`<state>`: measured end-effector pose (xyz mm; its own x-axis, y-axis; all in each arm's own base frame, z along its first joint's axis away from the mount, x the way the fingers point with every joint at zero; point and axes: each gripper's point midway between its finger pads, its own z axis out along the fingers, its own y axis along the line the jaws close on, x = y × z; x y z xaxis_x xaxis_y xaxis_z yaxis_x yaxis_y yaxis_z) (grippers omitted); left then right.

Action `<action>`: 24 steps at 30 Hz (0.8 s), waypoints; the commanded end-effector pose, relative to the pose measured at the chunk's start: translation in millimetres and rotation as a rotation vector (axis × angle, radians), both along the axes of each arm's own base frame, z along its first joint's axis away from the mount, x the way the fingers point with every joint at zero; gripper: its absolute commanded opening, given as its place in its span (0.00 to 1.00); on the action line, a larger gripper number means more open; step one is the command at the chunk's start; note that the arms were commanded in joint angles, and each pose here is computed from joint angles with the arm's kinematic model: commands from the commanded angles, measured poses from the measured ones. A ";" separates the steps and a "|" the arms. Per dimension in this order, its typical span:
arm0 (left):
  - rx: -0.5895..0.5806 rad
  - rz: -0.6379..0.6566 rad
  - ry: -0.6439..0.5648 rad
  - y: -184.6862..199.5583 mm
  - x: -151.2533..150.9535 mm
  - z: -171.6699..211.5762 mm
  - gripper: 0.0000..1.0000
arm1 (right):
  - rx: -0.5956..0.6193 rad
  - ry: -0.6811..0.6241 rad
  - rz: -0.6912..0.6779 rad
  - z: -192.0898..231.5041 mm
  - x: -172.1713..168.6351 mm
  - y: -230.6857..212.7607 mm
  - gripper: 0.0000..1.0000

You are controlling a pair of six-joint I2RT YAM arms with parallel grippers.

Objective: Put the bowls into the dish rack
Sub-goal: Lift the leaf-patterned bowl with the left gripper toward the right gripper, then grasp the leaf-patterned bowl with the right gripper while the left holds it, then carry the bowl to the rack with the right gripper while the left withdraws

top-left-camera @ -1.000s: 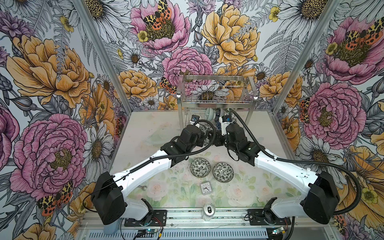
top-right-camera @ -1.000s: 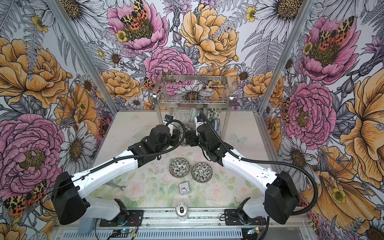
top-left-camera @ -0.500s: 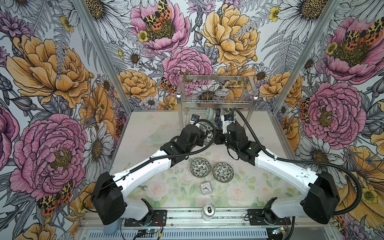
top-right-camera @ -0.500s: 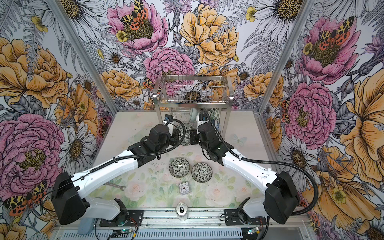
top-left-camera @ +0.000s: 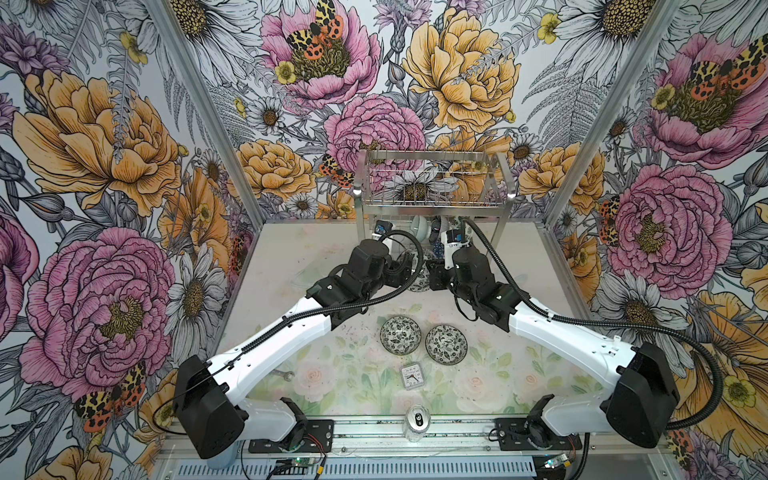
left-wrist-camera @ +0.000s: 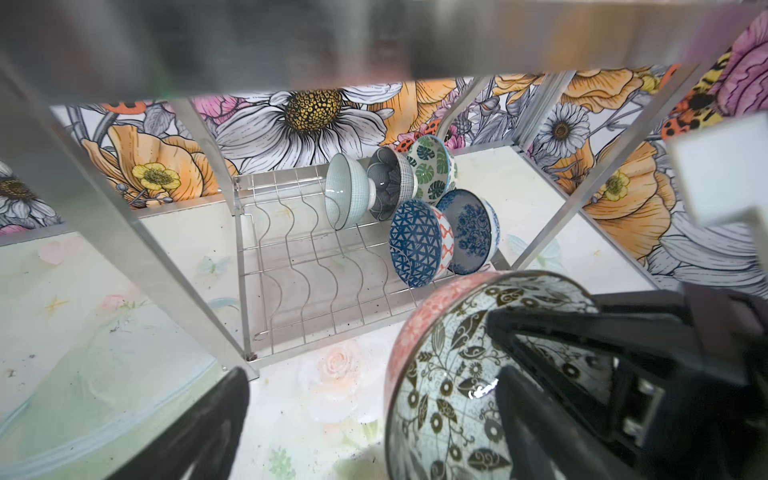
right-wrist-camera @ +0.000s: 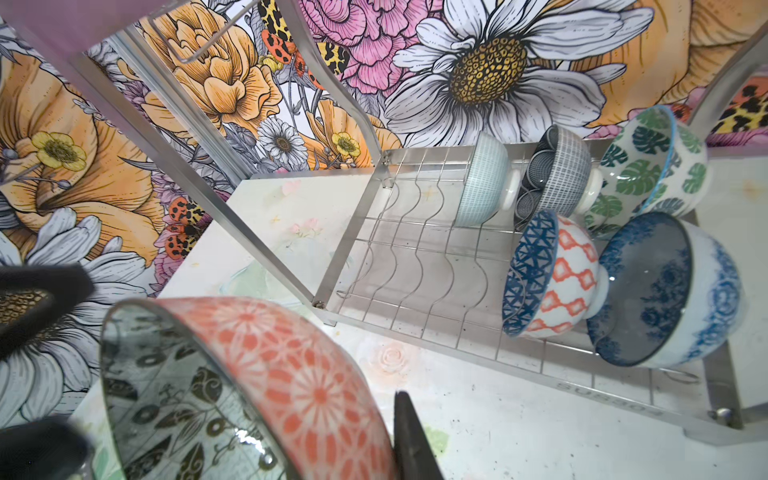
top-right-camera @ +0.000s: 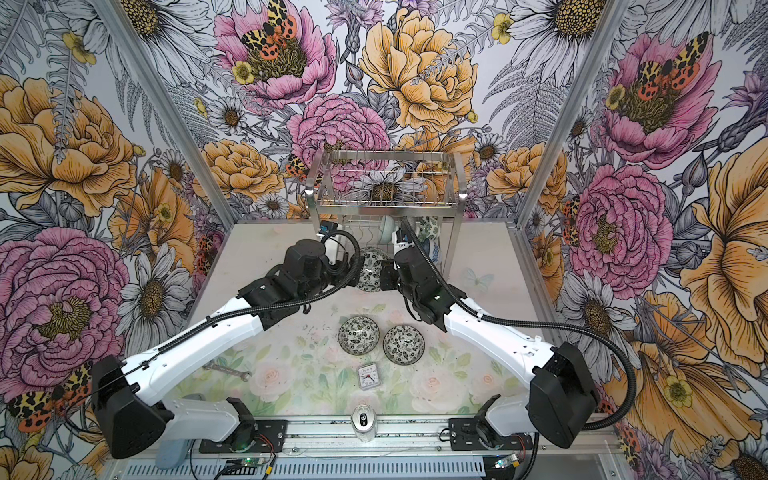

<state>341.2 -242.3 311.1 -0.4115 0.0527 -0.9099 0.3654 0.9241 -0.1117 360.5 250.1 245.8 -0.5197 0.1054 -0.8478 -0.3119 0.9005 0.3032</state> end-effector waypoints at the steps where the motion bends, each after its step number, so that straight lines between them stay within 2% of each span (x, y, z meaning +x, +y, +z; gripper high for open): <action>1: 0.069 -0.020 0.059 30.8 -19.9 8.4 0.99 | -0.056 -0.082 -0.049 11.7 12.8 -7.6 0.00; 6: 0.144 0.067 0.081 88.2 -23.8 13.6 0.98 | -0.188 -0.120 -0.111 9.0 27.2 -15.1 0.00; 12: 0.162 0.146 0.096 136.0 -11.2 6.2 0.99 | -0.416 -0.162 -0.177 7.7 45.6 -16.7 0.00; 17: 0.184 0.195 0.078 150.6 -8.0 -6.0 0.99 | -0.619 -0.184 -0.217 -2.6 62.0 -15.9 0.00; 24: 0.121 0.199 0.121 159.7 -2.0 -29.1 0.99 | -0.856 -0.200 -0.305 -10.2 85.6 -20.8 0.00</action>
